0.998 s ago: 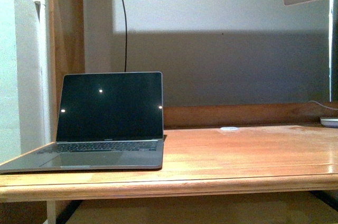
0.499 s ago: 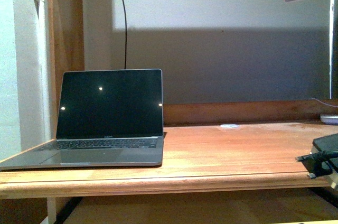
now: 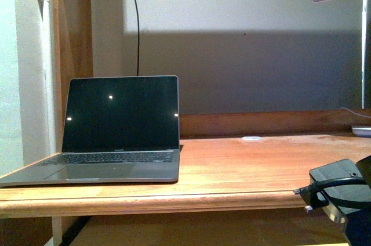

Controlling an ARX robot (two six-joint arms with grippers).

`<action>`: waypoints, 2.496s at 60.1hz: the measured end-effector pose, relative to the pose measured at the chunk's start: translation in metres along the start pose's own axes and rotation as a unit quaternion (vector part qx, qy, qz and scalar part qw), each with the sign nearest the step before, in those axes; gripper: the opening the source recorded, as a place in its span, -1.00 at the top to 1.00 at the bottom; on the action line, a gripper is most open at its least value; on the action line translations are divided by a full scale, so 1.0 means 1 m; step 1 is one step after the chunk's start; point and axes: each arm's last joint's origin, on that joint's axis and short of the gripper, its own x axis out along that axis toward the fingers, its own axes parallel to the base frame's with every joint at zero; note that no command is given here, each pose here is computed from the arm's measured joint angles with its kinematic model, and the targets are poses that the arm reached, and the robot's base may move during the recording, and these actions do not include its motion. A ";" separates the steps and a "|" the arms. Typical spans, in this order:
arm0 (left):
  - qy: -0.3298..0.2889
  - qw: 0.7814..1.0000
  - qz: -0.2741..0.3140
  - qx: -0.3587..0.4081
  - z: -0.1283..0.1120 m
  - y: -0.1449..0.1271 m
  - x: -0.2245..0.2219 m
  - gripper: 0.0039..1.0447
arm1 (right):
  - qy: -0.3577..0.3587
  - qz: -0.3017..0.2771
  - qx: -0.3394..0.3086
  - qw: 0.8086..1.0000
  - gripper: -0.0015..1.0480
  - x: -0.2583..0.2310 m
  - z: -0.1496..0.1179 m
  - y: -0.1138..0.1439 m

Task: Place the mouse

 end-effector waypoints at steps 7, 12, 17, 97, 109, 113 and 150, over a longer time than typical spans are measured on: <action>0.000 1.000 0.000 0.000 0.000 0.000 0.000 -0.86 | 0.021 0.008 0.007 1.000 -0.99 0.006 0.002 0.001; 0.000 1.000 0.000 0.000 0.000 0.000 0.000 -0.86 | 0.031 0.013 0.014 0.999 -0.99 0.009 0.006 0.001; 0.000 1.000 0.000 0.000 0.000 0.000 0.000 -0.86 | 0.039 0.014 0.025 0.999 -0.94 0.012 0.009 0.000; 0.000 1.000 0.000 0.000 0.000 0.000 0.000 -0.86 | -0.069 0.058 0.063 0.994 -0.06 0.000 0.175 0.024; 0.000 1.000 0.000 0.000 0.000 0.000 0.000 -0.86 | -0.057 0.039 0.032 0.997 -0.06 0.035 0.195 0.058; 0.000 1.000 0.000 0.000 0.000 0.000 0.000 -0.86 | -0.054 0.033 0.022 0.998 -0.06 0.046 0.199 0.067; 0.000 1.000 0.000 0.000 0.000 0.000 0.000 -0.86 | -0.013 -0.026 -0.023 0.999 -0.06 0.106 0.188 0.083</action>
